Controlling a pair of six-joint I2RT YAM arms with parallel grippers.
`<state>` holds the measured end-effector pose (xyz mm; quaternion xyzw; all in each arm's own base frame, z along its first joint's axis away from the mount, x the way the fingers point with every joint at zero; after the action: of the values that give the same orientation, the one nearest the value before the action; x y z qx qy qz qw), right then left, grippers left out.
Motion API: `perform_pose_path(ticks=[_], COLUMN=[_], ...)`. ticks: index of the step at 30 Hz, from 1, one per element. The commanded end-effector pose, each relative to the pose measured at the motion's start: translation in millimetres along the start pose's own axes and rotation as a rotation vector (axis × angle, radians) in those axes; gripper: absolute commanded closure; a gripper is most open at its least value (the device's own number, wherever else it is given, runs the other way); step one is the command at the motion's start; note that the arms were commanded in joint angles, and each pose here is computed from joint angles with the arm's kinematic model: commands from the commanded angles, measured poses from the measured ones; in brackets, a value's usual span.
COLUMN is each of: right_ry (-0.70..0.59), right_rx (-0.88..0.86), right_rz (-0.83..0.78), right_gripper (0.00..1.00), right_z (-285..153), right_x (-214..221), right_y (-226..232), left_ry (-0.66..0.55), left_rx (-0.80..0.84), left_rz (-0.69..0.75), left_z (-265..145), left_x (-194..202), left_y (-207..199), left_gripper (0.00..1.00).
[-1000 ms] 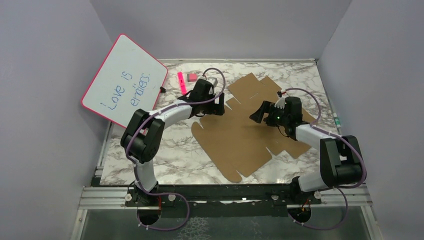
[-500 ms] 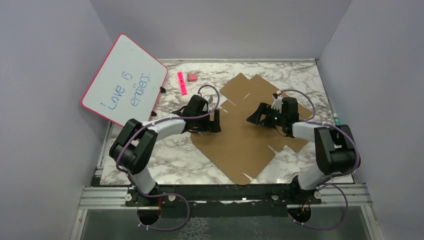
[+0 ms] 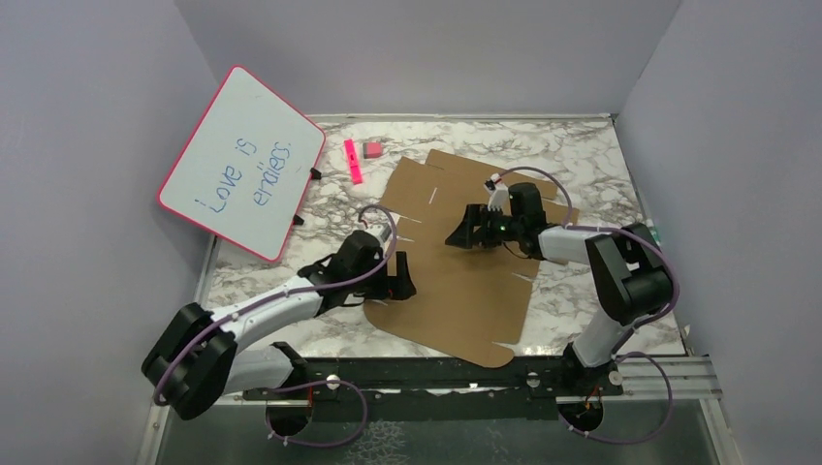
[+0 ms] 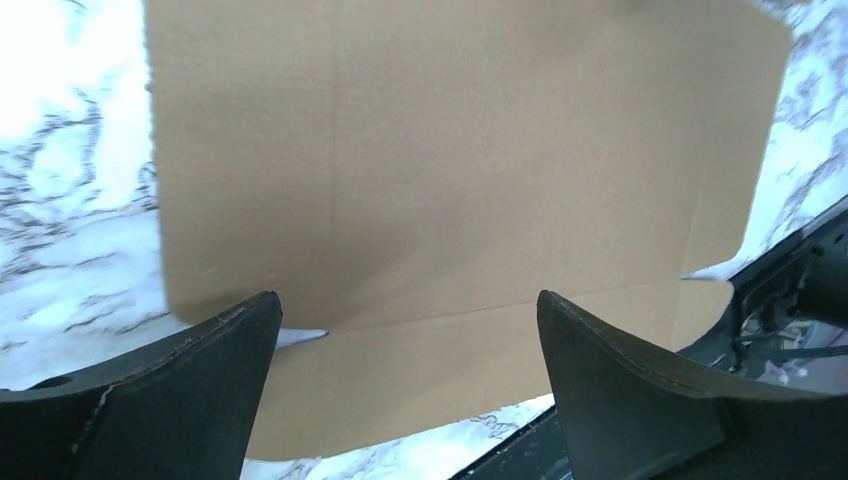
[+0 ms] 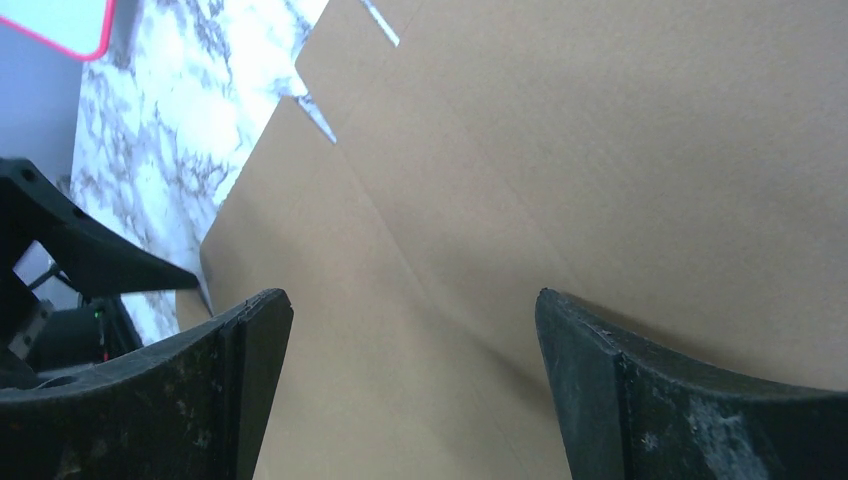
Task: Fold the paper box
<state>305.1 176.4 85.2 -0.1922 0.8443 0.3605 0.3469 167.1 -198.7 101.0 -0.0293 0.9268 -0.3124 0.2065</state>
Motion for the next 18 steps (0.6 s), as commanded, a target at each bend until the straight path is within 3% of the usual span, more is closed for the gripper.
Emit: perform_pose_path(ticks=[1, 7, 18], right_ry=[0.002, -0.030, -0.105], right_rx=[-0.042, 0.130, 0.313], right_rz=[-0.069, -0.160, -0.135], right_gripper=[0.03, 0.00, 0.00], right_z=[-14, -35, -63], right_x=[-15, -40, -51], right_y=[15, 10, -11], left_ry=[-0.185, -0.369, -0.307], left_rx=[-0.026, -0.046, -0.057], left_rz=[-0.031, -0.051, 0.008], left_z=[-26, -40, 4], left_x=[-25, -88, -212], left_y=[-6, -6, 10], left_gripper=[0.01, 0.01, 0.06])
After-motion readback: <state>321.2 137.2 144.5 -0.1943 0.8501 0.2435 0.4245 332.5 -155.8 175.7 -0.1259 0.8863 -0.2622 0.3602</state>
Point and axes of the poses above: each gripper's point midway between its finger pads, its own z axis out along the fingers, its own y axis along the line the jaws close on, x = y × z, the point moved 7 cm from there along -z, back along the fingers, and after that the axes turned 12 degrees about -z, right-handed, at the moved point
